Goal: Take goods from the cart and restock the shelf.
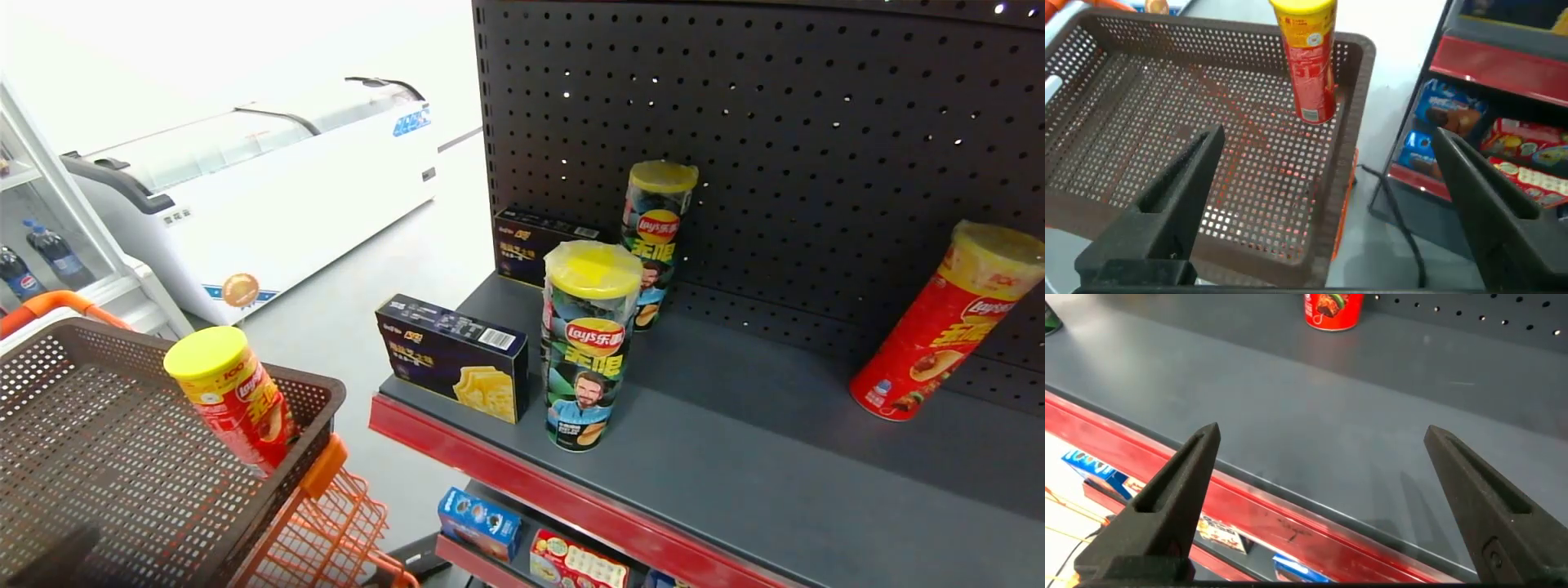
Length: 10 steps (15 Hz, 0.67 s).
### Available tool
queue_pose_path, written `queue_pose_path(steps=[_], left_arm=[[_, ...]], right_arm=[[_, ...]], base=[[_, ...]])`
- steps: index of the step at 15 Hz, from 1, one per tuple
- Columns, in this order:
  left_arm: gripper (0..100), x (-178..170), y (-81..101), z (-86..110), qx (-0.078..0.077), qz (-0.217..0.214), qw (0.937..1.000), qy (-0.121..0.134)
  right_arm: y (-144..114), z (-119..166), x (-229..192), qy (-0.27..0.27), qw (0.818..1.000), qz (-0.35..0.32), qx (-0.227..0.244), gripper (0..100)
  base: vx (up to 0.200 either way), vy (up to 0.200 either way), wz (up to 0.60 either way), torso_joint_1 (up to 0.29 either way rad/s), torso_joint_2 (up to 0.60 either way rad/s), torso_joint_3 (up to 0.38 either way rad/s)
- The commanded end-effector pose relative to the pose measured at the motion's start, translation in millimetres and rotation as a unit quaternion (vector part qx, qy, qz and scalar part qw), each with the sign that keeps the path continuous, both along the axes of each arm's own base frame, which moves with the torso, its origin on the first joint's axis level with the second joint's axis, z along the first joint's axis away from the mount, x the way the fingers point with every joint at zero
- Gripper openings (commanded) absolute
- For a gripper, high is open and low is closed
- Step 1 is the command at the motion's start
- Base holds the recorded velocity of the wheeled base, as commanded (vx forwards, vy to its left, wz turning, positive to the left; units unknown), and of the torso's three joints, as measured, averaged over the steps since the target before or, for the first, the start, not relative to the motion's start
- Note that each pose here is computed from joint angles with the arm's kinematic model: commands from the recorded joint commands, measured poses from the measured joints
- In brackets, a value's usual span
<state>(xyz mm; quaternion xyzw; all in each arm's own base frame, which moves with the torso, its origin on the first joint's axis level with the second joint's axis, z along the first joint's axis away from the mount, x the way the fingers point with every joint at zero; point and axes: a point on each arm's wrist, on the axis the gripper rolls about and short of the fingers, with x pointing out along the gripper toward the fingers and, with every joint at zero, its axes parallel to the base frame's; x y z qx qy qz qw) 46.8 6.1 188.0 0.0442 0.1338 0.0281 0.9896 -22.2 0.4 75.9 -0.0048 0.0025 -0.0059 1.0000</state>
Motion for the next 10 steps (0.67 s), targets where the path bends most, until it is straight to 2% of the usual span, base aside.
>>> queue_pose_path(steps=[1,3,8,10], left_arm=[[100,47,14.7,-13.7,-0.005,0.008,0.9965,0.083],[100,76,22.6,-33.9,0.005,0.02,0.9951,0.096],[100,130,35.1,-61.0,0.008,0.021,0.9981,0.056],[100,145,38.2,-73.0,0.002,0.021,0.998,0.06]], right_arm=[[0,0,0,0.001,1.0,0.001,-0.001,100],[0,0,0,0.001,1.0,0.001,-0.001,100],[0,0,0,0.001,1.0,0.001,-0.001,100],[0,0,0,0.001,1.0,0.001,-0.001,100]], base=[[0.0,0.0,0.0,0.0,0.0,0.0],[0.0,0.0,0.0,0.0,0.0,0.0],[0.0,0.0,0.0,0.0,0.0,0.0],[0.0,0.0,0.0,0.0,0.0,0.0]])
